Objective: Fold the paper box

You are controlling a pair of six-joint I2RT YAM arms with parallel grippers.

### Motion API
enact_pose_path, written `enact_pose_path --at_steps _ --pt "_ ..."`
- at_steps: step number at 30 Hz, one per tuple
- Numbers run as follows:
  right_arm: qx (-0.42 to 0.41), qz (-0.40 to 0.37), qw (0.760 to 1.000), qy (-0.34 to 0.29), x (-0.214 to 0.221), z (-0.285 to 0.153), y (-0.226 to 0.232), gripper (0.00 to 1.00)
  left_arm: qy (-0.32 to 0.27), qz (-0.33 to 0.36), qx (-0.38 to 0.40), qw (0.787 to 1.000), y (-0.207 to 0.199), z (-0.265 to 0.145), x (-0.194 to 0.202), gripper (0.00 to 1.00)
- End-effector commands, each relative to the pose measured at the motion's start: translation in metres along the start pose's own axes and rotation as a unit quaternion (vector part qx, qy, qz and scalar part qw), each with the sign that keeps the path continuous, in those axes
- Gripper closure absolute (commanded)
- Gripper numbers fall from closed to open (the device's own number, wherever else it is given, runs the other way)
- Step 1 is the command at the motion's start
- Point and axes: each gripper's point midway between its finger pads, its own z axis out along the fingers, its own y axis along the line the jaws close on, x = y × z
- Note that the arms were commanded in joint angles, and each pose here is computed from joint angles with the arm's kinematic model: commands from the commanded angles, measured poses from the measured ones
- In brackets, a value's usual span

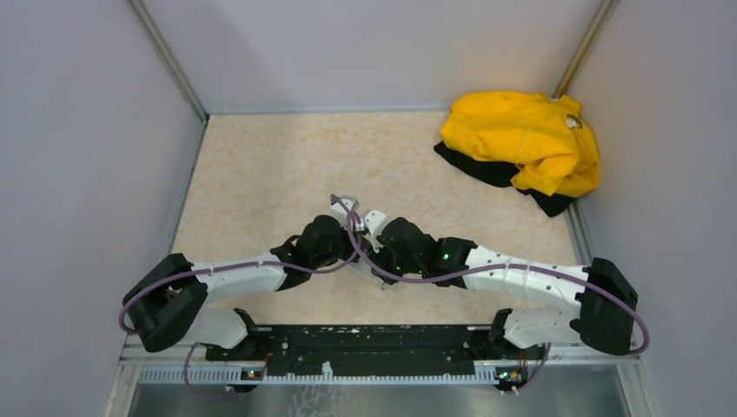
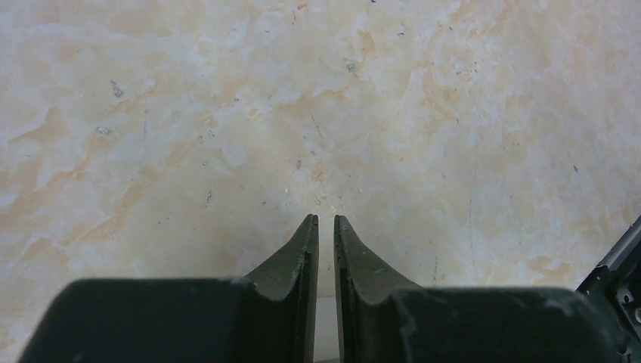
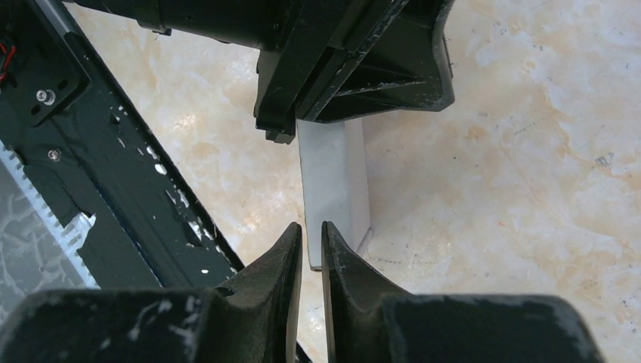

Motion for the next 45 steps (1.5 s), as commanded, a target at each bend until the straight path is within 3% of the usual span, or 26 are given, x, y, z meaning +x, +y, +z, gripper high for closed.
enact_pose_path --at_steps 1,9,21,33,45 --pt "-0.015 -0.003 0.999 -0.044 -0.034 0.006 0.008 0.85 -0.016 0.008 0.018 1.0 -0.008 0.001 -0.018 0.81" --pt "-0.001 0.003 0.999 -0.044 -0.035 0.019 0.004 0.84 -0.03 0.01 0.012 0.999 0.001 -0.002 -0.031 0.81" --pt "-0.013 -0.004 0.999 -0.043 -0.034 0.022 0.009 0.84 -0.067 -0.03 -0.044 0.996 0.05 -0.044 -0.049 0.81" --pt "-0.007 -0.035 0.999 -0.029 -0.045 0.03 0.017 0.84 -0.023 -0.085 -0.055 0.995 0.074 -0.049 0.007 0.82" --pt "0.003 -0.041 0.999 0.004 -0.033 0.051 0.017 0.85 -0.005 -0.087 -0.043 0.995 0.072 -0.038 0.019 0.82"
